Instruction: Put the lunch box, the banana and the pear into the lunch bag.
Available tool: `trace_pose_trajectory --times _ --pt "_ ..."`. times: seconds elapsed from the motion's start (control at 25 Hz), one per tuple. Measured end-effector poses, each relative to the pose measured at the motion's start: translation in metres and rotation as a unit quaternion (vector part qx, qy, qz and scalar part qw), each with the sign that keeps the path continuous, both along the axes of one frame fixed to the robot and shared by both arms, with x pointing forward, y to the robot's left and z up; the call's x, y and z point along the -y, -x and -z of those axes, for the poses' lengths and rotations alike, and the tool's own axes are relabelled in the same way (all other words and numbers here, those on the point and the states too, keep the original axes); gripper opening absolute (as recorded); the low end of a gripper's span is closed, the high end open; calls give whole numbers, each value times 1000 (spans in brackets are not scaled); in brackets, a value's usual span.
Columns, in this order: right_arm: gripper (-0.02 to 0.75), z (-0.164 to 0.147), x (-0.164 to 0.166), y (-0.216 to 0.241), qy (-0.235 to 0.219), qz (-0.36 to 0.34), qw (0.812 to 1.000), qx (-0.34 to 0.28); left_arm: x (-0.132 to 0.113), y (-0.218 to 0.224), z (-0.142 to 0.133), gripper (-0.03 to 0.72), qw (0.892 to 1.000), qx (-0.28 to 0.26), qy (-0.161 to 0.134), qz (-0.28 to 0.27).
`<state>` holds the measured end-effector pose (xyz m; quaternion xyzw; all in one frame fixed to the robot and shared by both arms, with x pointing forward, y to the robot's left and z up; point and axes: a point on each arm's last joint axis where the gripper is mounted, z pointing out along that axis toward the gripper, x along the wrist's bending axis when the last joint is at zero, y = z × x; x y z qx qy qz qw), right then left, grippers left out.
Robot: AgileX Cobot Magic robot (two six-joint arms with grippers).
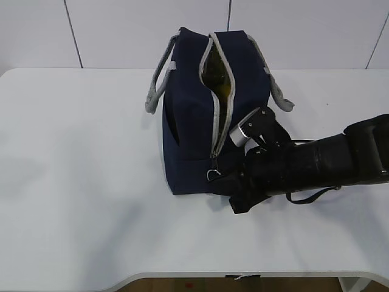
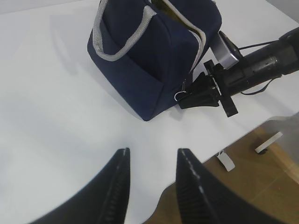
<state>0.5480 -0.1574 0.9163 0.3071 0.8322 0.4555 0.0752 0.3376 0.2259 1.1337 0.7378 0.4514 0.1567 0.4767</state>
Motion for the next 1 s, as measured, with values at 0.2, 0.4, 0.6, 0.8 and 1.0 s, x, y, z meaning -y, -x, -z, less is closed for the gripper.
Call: trace_pose_trajectory --times 0.2,0.4,0.6,0.8,1.0 --pt "6 0 0 0 1 -2 1000 0 0 0 0 255 1000 0 0 0" --pt "6 1 0 2 0 0 1000 -14 0 0 0 255 1000 1 1 0" --pt "6 -8 4 6 36 -5 999 -13 0 0 0 255 1000 1 0 0" --pt "6 -29 6 9 36 -1 999 12 0 0 0 255 1000 1 0 0" --pt "6 -45 7 13 36 -7 999 33 0 0 0 255 1000 1 0 0"
